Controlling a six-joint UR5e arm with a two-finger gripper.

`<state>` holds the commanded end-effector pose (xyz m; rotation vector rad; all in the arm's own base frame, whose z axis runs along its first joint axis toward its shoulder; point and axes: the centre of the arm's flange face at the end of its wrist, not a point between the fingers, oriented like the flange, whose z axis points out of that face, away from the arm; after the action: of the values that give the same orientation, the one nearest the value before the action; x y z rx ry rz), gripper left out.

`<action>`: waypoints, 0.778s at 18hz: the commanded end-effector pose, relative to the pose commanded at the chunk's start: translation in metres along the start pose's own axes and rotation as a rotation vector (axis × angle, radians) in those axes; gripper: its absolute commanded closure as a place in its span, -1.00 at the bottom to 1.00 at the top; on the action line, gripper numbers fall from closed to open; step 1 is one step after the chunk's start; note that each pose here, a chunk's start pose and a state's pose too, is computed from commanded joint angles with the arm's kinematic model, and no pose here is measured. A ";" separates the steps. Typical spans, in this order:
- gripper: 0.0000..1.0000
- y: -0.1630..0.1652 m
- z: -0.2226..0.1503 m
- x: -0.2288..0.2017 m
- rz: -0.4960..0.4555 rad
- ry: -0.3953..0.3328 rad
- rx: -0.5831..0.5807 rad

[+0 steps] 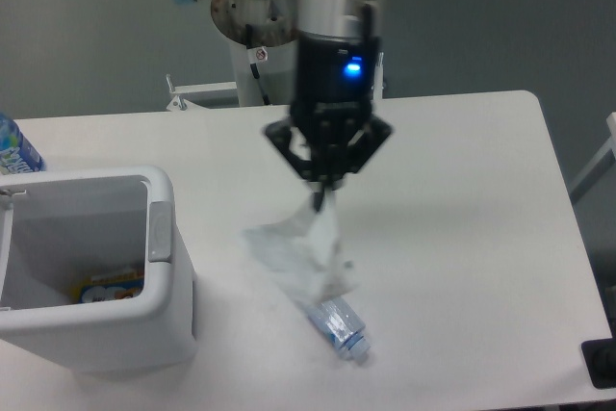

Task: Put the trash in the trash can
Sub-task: 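Carry the wrapper over the white trash bin and lower it in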

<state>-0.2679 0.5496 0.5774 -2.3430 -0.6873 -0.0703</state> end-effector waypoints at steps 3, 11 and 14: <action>0.99 0.008 0.006 0.034 0.036 0.034 -0.012; 0.99 0.049 0.034 0.098 0.125 0.101 -0.093; 0.99 0.063 0.038 0.109 0.201 0.117 -0.111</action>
<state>-0.1479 0.5842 0.5362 -2.4791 -0.3980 -0.1583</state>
